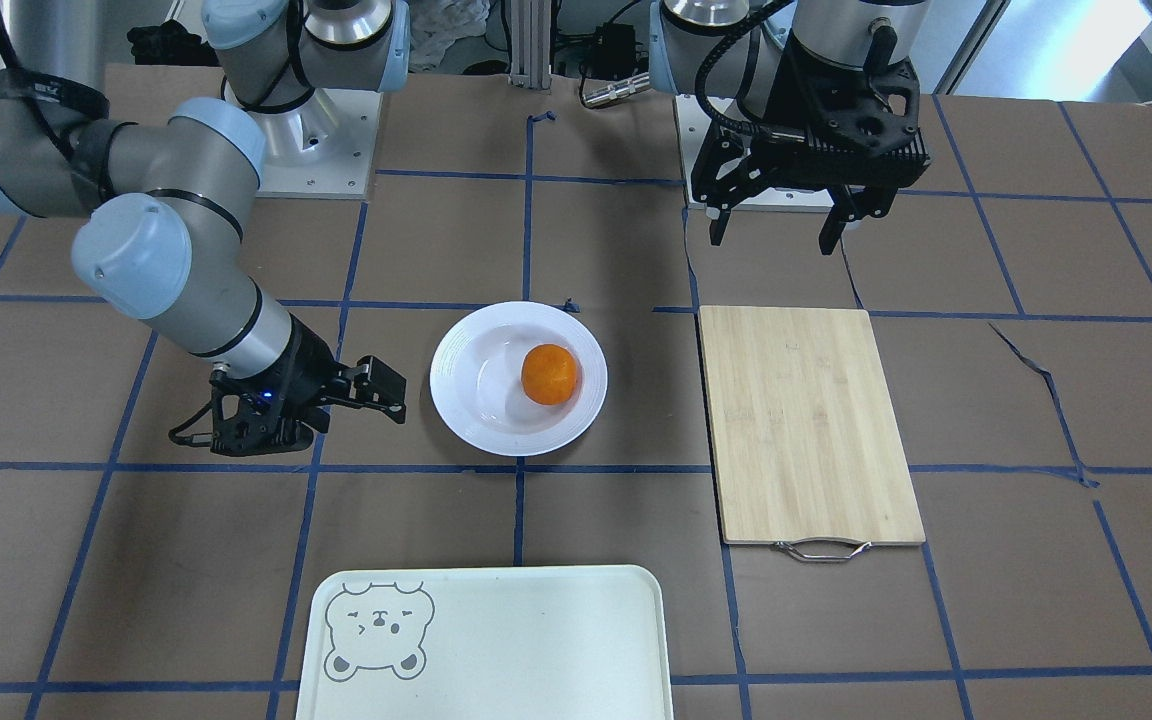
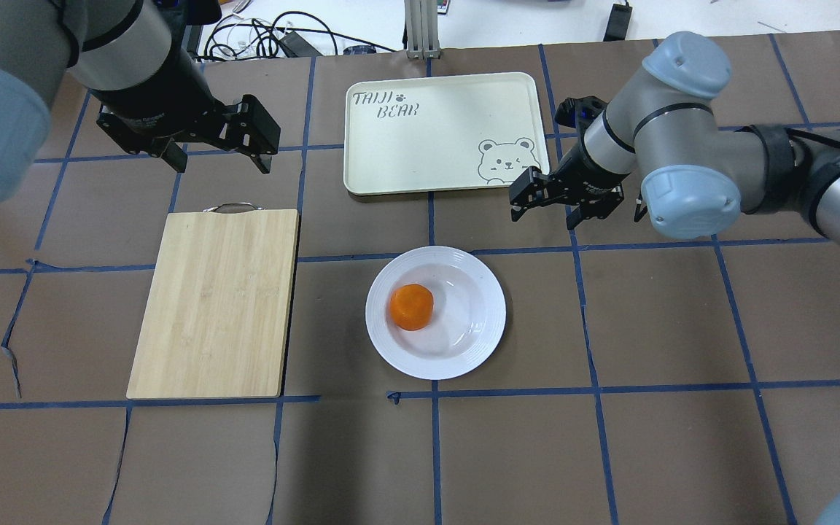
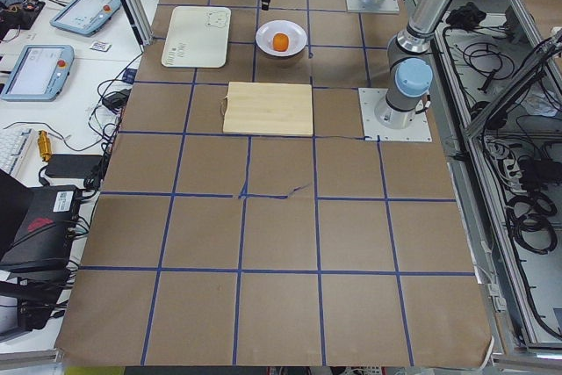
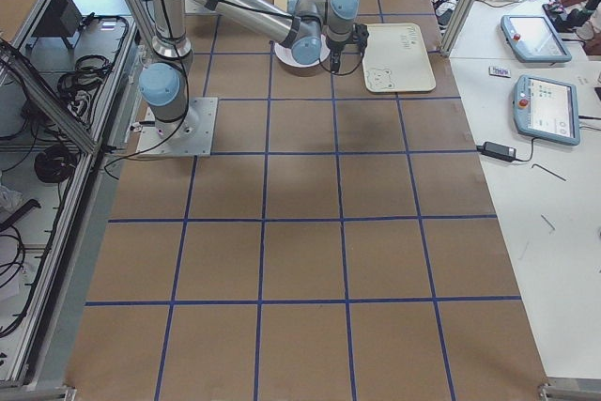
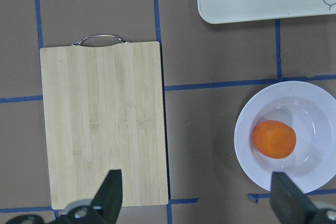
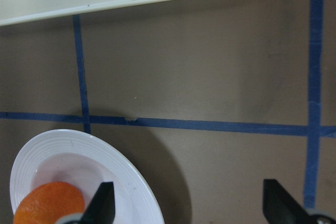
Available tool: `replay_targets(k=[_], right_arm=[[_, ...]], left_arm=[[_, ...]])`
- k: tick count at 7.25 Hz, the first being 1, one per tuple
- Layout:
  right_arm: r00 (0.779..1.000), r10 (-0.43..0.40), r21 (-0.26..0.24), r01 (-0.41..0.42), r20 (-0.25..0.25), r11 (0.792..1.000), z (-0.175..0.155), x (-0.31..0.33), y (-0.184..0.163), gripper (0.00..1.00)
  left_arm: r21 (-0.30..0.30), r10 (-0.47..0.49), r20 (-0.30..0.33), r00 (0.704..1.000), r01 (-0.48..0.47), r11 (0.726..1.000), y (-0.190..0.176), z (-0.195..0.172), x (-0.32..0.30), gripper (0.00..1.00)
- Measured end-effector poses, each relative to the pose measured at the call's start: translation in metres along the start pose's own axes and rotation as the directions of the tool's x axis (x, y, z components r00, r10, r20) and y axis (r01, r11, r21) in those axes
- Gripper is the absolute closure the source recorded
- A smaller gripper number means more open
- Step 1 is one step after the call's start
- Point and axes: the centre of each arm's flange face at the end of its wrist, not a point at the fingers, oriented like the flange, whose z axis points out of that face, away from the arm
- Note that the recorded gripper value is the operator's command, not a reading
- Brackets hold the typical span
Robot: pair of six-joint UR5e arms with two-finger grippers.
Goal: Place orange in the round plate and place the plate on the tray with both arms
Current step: 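Reach the right gripper down to the rim of the white plate, then grip the plate rim with the right gripper and slide it onto the bear tray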
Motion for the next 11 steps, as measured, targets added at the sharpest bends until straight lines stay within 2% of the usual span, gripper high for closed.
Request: replay_targets(k=[1, 4, 8, 9, 11], right_arm=[[0.999, 0.003, -0.009, -0.002, 0.051, 1.000, 0.024, 0.003, 0.002, 0.00], [0.992, 0.001, -0.041, 0.004, 0.130, 0.999, 0.071, 0.002, 0.021, 0.06], [0.991, -0.023, -0.083, 0.034, 0.135, 0.996, 0.103, -0.018, 0.052, 0.17], [0.990, -0.023, -0.087, 0.035, 0.136, 0.996, 0.107, -0.017, 0.058, 0.32], [0.990, -0.025, -0.087, 0.037, 0.136, 0.996, 0.111, -0.017, 0.062, 0.87]], left_arm=[[0.000, 0.000, 0.000, 1.000, 0.000, 1.000, 0.000, 0.000, 0.000, 0.00], [0.000, 0.000, 0.000, 1.000, 0.000, 1.000, 0.000, 0.000, 0.000, 0.00], [0.000, 0.000, 0.000, 1.000, 0.000, 1.000, 0.001, 0.000, 0.000, 0.00], [0.000, 0.000, 0.000, 1.000, 0.000, 1.000, 0.000, 0.000, 0.000, 0.00], [0.001, 0.000, 0.000, 1.000, 0.000, 1.000, 0.001, -0.001, 0.000, 0.00]])
